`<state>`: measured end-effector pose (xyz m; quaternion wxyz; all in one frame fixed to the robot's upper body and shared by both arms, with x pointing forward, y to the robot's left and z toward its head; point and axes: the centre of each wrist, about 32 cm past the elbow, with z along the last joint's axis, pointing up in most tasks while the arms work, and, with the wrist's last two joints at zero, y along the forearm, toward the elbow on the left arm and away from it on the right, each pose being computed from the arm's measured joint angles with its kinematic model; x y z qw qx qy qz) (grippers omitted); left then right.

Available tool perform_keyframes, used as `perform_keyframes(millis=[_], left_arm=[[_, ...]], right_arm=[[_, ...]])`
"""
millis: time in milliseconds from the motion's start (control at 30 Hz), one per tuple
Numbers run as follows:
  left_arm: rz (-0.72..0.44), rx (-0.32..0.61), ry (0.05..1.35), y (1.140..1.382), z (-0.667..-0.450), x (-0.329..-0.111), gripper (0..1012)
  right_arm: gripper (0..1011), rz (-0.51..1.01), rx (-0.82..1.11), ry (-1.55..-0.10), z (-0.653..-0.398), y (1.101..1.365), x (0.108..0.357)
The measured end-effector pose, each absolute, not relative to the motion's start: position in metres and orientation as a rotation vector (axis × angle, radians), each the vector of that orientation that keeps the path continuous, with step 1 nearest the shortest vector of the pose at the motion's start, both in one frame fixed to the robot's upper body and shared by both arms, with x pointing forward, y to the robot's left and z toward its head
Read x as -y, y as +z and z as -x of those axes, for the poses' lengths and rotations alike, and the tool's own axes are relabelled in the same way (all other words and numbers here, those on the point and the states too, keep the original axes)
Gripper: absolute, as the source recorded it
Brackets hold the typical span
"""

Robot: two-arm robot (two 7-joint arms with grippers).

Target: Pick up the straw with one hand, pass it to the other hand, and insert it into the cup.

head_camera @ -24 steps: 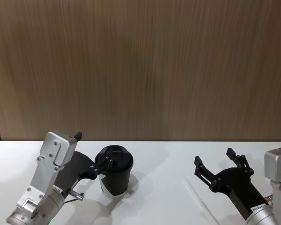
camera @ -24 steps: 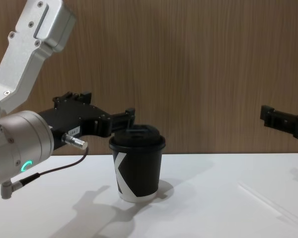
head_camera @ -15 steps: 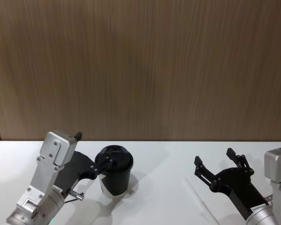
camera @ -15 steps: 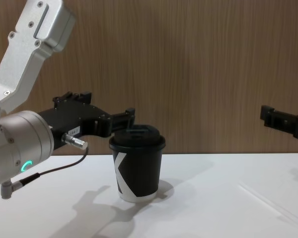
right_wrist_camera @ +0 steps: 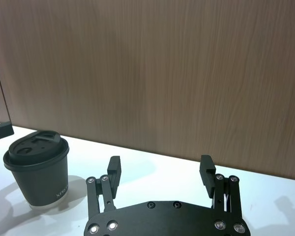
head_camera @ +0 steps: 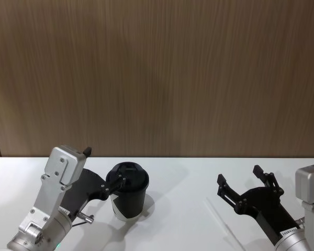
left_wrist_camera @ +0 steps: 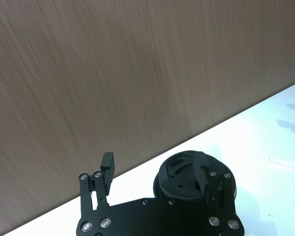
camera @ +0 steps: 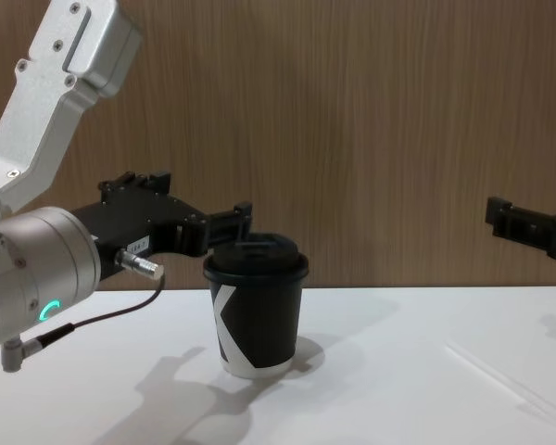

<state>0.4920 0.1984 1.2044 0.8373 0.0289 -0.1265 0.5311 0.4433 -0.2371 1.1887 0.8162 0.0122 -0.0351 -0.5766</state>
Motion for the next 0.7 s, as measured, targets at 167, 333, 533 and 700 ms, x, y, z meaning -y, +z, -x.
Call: perform_keyframes(millis=[167, 333, 533, 700], left_arm=[[-0.061, 0.268, 1.124, 1.2044, -0.4920, -0.1984, 1003], [-0.061, 0.268, 1.124, 1.2044, -0.4920, -0.1984, 1003], [-0.061, 0.268, 1.124, 1.2044, -0.4920, -0.1984, 1003], [-0.061, 0.267, 1.124, 1.2044, -0.4920, -0.1984, 1003]], right_arm=[[1001, -0.026, 0.075, -1.229, -0.4433, 1.1887, 0.2371], [1001, -0.026, 0.075, -1.229, -0.4433, 1.1887, 0.2371], [1001, -0.026, 0.075, -1.229, -0.4433, 1.1887, 0.2371], [1001, -0.026, 0.075, -1.229, -0.4433, 1.1887, 0.2371]])
